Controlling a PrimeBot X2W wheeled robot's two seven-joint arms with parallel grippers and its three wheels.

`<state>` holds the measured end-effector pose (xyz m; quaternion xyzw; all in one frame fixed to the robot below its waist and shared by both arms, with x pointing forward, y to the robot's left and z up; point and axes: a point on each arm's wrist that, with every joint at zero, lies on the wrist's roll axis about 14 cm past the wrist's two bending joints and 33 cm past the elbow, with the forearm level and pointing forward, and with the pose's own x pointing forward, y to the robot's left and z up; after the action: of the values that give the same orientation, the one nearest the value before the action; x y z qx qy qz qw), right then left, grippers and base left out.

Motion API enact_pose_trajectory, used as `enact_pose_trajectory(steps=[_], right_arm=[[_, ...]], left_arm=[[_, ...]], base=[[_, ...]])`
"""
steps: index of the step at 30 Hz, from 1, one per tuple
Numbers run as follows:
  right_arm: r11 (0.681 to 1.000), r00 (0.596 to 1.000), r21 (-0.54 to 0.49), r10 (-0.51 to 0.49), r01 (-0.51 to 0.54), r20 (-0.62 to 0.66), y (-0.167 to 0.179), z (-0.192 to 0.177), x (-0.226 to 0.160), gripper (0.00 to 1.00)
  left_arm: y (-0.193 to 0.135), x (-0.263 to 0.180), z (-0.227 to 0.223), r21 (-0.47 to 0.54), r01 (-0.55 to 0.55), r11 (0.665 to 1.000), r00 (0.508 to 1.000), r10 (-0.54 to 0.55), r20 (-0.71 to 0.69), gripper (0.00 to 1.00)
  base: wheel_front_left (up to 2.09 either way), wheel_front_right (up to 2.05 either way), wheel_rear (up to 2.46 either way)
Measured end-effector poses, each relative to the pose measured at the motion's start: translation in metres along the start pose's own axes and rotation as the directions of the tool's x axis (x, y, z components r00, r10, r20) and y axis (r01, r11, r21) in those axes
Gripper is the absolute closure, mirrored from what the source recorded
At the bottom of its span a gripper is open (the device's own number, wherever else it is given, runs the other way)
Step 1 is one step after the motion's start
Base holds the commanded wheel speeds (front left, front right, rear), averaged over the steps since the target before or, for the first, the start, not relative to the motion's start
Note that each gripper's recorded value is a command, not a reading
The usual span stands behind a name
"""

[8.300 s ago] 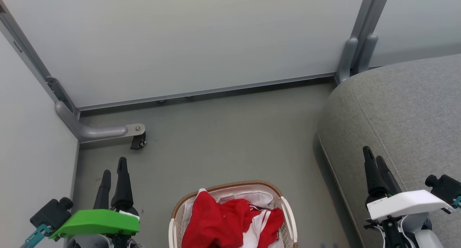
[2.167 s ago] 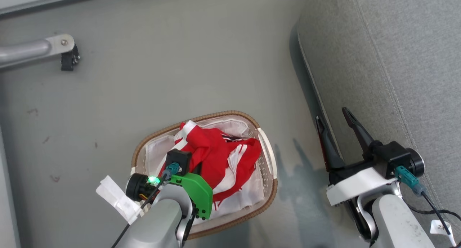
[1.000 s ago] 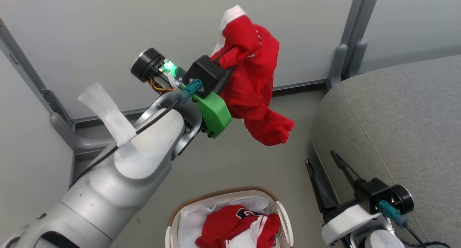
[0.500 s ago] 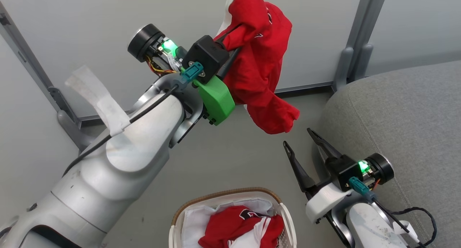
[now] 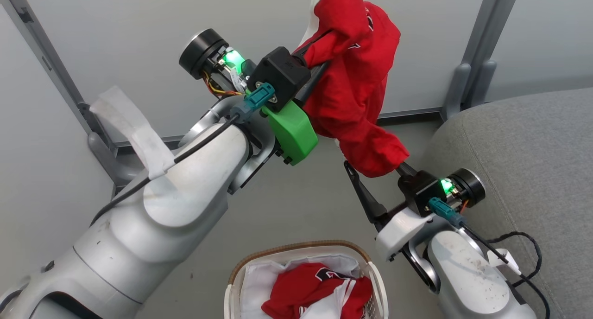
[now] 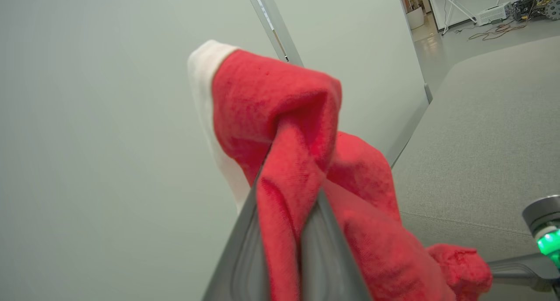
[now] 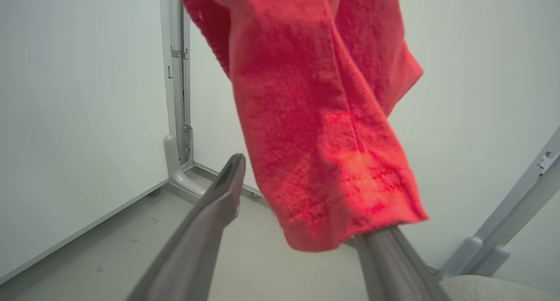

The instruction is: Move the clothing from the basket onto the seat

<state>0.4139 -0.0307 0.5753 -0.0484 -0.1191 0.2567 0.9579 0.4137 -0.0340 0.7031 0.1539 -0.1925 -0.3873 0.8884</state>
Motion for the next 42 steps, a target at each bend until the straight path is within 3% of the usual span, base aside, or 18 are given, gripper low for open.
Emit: enact_pose_trajectory(steps=[4,5,6,7,8,9,22,23,24,25,26,27,34,42], right_arm=[[1.0,0.999,-0.001,0.012,-0.012,0.039,0.0,0.013,0.011,0.0],[1.0,0.999,-0.001,0.014,-0.014,0.042,0.0,0.015,0.012,0.16],[1.0,0.999,-0.002,0.018,-0.018,0.045,0.001,0.016,0.014,0.52],[1.0,0.999,-0.001,0.023,-0.023,0.045,0.002,0.016,0.016,0.6],[1.0,0.999,-0.001,0.026,-0.026,0.044,0.003,0.016,0.017,0.9],[1.0,0.999,-0.003,0.029,-0.029,0.046,0.003,0.017,0.019,1.0],[1.0,0.996,0.007,-0.012,0.011,0.084,-0.012,0.028,0.021,1.0],[1.0,0.996,0.009,-0.019,0.018,0.085,-0.015,0.028,0.021,1.0],[1.0,0.996,0.01,-0.024,0.023,0.087,-0.016,0.029,0.02,1.0],[1.0,0.996,0.011,-0.029,0.028,0.088,-0.018,0.029,0.02,1.0],[0.999,0.995,0.013,-0.034,0.033,0.09,-0.019,0.029,0.019,1.0],[0.999,0.995,0.014,-0.038,0.036,0.09,-0.02,0.029,0.019,1.0],[0.997,0.992,0.015,-0.075,0.074,0.101,-0.032,0.032,0.015,1.0],[0.994,0.988,0.013,-0.114,0.113,0.103,-0.043,0.031,0.01,1.0]], left_arm=[[-0.003,-0.002,-0.001,-0.027,0.003,1.0,1.0,-0.003,0.002,1.0],[-0.004,-0.002,-0.002,-0.032,0.003,0.999,1.0,-0.003,0.001,1.0],[-0.005,-0.003,-0.003,-0.039,0.002,0.999,1.0,-0.002,-0.001,1.0],[-0.005,-0.004,-0.004,-0.047,0.0,0.999,1.0,0.0,-0.003,1.0],[-0.005,-0.004,-0.004,-0.05,0.0,0.999,1.0,0.0,-0.002,1.0],[-0.005,-0.005,-0.005,-0.058,-0.002,0.998,1.0,0.002,-0.002,1.0],[-0.002,-0.021,-0.044,-0.213,-0.1,0.972,0.994,0.09,-0.055,1.0],[-0.003,-0.023,-0.049,-0.229,-0.111,0.967,0.993,0.099,-0.061,0.95],[-0.003,-0.026,-0.053,-0.244,-0.12,0.962,0.992,0.108,-0.063,0.82],[-0.003,-0.028,-0.056,-0.262,-0.135,0.956,0.991,0.124,-0.057,0.6],[-0.003,-0.03,-0.058,-0.275,-0.146,0.95,0.989,0.137,-0.053,0.09],[-0.005,-0.032,-0.062,-0.297,-0.157,0.942,0.988,0.148,-0.053,0.0],[-0.03,-0.053,-0.106,-0.429,-0.229,0.874,0.972,0.186,-0.141,0.0],[-0.059,-0.074,-0.135,-0.514,-0.279,0.811,0.957,0.191,-0.219,0.0]], base=[[0.0,0.0,0.0],[0.0,0.0,0.0],[0.0,0.0,0.0],[0.0,0.0,0.0],[0.0,0.0,0.0],[0.0,0.0,0.0],[0.0,0.0,0.0],[0.0,0.0,0.0],[0.0,0.0,0.0],[0.0,0.0,0.0],[0.0,0.0,0.0],[0.0,0.0,0.0],[0.0,0.0,0.0],[0.0,0.0,0.0]])
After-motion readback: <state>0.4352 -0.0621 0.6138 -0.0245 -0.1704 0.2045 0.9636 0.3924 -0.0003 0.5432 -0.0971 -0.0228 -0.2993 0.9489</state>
